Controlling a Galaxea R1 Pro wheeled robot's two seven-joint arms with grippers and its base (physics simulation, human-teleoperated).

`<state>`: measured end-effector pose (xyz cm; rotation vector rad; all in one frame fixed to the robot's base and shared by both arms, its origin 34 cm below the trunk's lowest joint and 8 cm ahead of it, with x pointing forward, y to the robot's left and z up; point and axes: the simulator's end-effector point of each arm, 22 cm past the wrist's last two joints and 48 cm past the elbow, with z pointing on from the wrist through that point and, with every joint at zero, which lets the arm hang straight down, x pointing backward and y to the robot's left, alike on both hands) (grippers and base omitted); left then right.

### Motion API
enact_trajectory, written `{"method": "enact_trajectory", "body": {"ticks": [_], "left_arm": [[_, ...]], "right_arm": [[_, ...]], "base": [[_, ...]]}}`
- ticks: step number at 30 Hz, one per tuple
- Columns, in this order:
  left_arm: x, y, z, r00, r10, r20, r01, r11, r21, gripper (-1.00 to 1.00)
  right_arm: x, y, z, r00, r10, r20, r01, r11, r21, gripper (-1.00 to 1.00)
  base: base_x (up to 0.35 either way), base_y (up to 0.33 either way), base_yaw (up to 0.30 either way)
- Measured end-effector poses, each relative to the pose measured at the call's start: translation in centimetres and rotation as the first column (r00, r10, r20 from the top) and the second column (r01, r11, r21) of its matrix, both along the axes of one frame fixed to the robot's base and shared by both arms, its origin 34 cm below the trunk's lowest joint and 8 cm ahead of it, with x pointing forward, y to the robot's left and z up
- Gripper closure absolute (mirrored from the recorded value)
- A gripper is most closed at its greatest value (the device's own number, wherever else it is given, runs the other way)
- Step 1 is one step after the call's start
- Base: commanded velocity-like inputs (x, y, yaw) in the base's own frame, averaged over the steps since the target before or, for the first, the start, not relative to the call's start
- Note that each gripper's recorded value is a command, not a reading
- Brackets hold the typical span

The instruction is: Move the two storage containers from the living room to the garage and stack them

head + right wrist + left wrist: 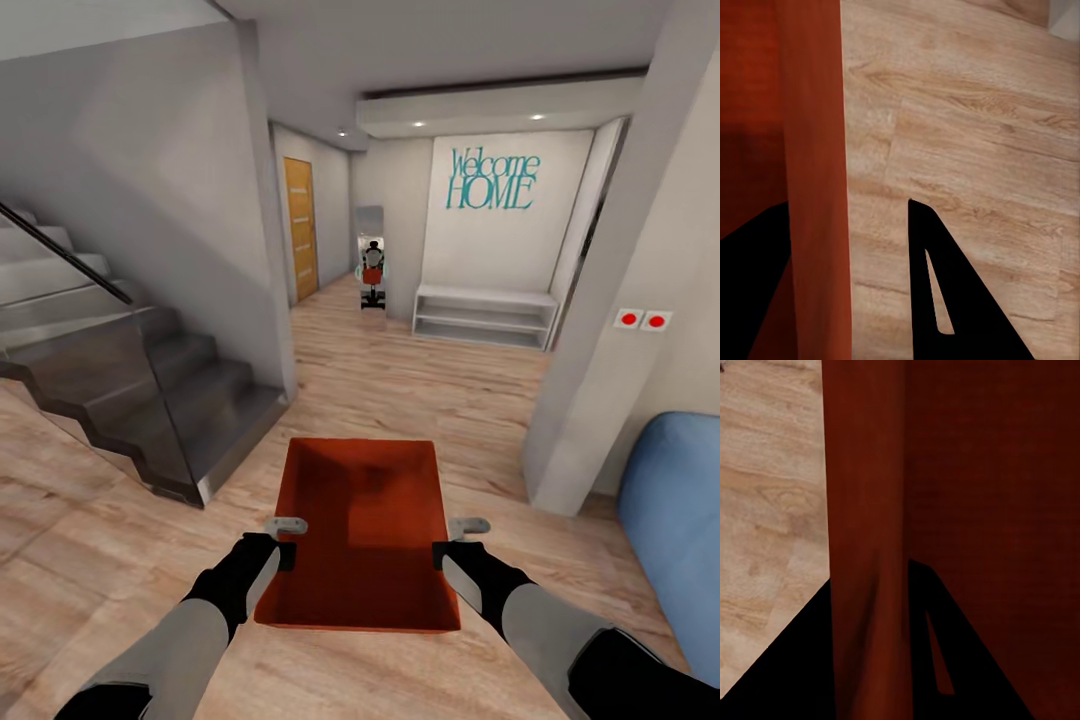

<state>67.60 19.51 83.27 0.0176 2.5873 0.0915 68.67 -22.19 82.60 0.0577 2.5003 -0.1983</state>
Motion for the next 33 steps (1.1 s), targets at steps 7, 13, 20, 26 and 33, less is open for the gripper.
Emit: {"method": "enact_trajectory", "body": {"ticks": [7,13,20,26,33], "left_arm": [[-0.56,-0.09,-0.63,1.000,0.002,-0.017,-0.003,1.000,-0.008,1.00],[-0.55,-0.27,-0.60,1.000,0.005,-0.017,-0.005,1.000,-0.014,1.00],[-0.65,-0.16,-0.71,1.000,0.000,-0.020,0.000,1.000,-0.005,1.00],[-0.65,-0.14,-0.71,1.000,0.000,-0.020,0.000,1.000,-0.005,1.00],[-0.66,-0.11,-0.71,1.000,-0.001,-0.020,0.001,1.000,-0.003,1.00]], "right_arm": [[-0.39,-0.10,-0.32,1.000,0.003,-0.017,-0.004,1.000,-0.006,1.00],[-0.18,-0.27,-0.08,1.000,0.009,-0.017,-0.009,1.000,-0.010,1.00],[-0.56,-0.19,-0.48,1.000,0.000,-0.021,0.000,1.000,-0.006,1.00],[-0.57,-0.17,-0.49,1.000,0.000,-0.021,0.000,1.000,-0.006,1.00],[-0.62,-0.14,-0.55,1.000,-0.002,-0.021,0.002,1.000,-0.005,1.00]], "base": [[0.321,0.000,0.000],[0.321,0.000,-0.001],[0.321,0.000,-0.212],[0.321,0.000,-0.130],[0.321,0.000,-0.003]]}}
